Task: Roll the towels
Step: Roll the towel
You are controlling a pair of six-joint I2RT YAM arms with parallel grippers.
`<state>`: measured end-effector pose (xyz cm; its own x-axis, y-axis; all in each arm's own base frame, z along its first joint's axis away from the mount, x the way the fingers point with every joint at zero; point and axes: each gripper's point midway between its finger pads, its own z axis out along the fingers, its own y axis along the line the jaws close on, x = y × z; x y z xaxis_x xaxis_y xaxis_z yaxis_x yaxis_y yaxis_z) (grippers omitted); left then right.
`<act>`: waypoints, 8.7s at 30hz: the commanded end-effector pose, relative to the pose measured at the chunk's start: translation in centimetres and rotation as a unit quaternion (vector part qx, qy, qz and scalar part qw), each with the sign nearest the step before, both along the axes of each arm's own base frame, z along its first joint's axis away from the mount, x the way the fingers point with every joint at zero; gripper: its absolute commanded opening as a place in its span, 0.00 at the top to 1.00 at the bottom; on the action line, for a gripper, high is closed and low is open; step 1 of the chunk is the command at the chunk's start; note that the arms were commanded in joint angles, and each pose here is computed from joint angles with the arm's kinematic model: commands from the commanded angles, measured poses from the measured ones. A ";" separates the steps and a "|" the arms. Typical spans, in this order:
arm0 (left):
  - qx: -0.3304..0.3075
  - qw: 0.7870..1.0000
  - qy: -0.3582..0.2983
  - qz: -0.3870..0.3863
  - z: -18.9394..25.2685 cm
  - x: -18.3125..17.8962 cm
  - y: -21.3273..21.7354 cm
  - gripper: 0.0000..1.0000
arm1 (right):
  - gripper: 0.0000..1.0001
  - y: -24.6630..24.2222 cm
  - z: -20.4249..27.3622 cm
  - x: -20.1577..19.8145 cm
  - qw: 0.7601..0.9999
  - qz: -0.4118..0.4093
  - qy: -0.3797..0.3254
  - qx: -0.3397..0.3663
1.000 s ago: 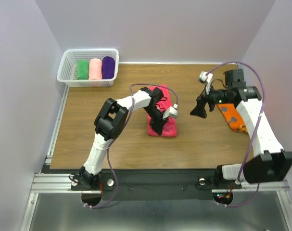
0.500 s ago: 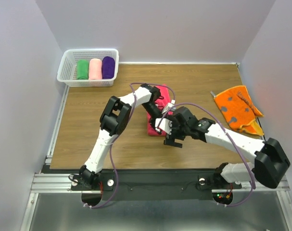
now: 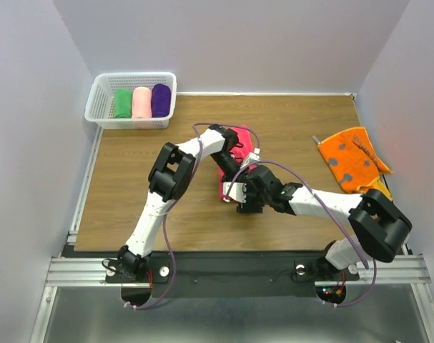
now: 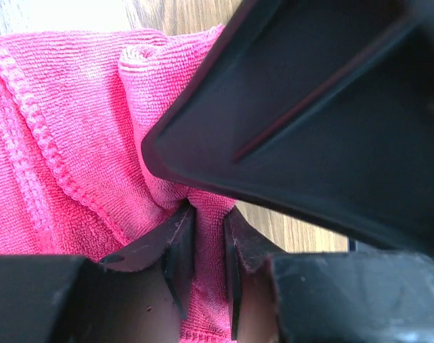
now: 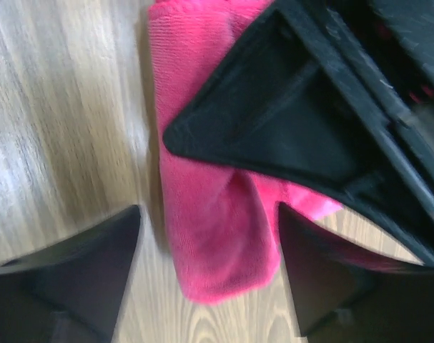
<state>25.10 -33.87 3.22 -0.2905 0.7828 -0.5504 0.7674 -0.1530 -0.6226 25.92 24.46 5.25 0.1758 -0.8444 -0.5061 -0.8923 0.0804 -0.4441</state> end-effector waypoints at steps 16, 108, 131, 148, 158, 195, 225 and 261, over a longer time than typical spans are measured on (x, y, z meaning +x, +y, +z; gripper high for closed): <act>0.047 0.989 -0.127 0.053 3.7 4.8 6.6 0.50 | 0.84 2.7 -0.1 -1.5 0.976 0.043 0.203 0.066; 0.099 0.987 -0.128 -0.008 -4.6 2.5 7.5 0.62 | 0.00 -8.0 18.6 7.8 0.939 -0.144 0.181 0.255; 0.131 0.989 -0.066 0.010 -7.5 5.3 7.5 0.57 | 0.01 4.3 4.1 5.8 0.997 -0.008 -0.069 0.043; 0.098 0.990 -0.099 0.028 -3.6 5.8 7.7 0.45 | 0.70 5.1 0.0 5.5 0.991 0.003 0.111 0.071; 0.071 0.960 -0.223 0.156 7.5 14.1 14.1 0.35 | 0.99 4.7 -0.8 1.7 0.977 0.039 0.201 0.059; -0.032 0.773 -0.621 0.126 9.4 0.8 6.7 0.03 | 0.90 2.9 -4.2 -0.6 0.769 -0.029 0.634 0.080; 0.066 0.892 -0.446 -0.038 -2.5 -5.0 5.2 0.61 | 0.10 2.2 2.9 11.5 0.858 -0.074 0.480 0.168; 0.134 0.988 -0.078 -0.009 -7.9 4.5 6.9 0.58 | 0.02 2.1 9.9 2.0 0.996 -0.040 0.022 0.075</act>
